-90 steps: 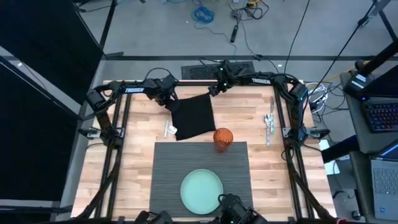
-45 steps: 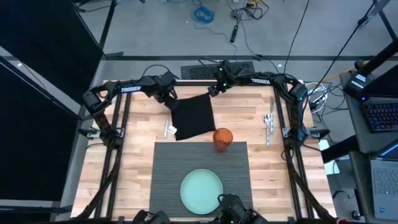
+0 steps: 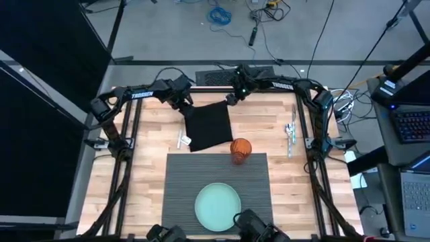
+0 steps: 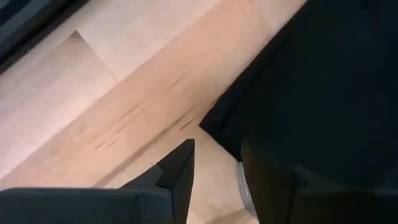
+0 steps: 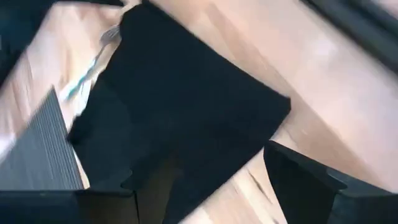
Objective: Set table place
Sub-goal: Fold the black napkin
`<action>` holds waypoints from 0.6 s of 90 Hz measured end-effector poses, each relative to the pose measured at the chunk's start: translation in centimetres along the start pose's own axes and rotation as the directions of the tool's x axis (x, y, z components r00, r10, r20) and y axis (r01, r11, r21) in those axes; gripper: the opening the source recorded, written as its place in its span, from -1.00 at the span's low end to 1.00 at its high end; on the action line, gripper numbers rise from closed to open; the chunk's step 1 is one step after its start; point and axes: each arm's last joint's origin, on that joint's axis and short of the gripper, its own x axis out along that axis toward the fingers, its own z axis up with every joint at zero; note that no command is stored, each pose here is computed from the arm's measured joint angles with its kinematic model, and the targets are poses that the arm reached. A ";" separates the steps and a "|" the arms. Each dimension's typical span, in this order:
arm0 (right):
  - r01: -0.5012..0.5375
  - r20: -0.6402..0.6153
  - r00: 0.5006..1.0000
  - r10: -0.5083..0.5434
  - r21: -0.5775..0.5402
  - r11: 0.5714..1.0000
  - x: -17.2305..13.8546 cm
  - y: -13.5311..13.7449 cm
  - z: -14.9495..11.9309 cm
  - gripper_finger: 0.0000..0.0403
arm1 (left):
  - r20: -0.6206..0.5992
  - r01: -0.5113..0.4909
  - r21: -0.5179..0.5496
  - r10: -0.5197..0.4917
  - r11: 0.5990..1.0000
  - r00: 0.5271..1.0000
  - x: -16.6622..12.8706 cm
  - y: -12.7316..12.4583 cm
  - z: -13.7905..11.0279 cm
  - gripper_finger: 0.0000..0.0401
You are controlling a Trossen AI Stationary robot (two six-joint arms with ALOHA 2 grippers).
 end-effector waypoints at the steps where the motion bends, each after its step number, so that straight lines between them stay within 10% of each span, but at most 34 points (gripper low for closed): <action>1: 0.000 0.001 1.000 0.000 -0.012 1.000 -0.1 0.1 0.1 0.15 | -0.001 0.002 0.000 -0.002 1.000 1.000 0.0 0.0 0.0 -0.41; 54: 0.131 -0.098 0.983 -0.155 -0.214 0.968 3.0 -2.0 1.9 0.15 | -0.003 0.013 0.008 -0.013 1.000 1.000 0.0 0.0 0.0 -0.41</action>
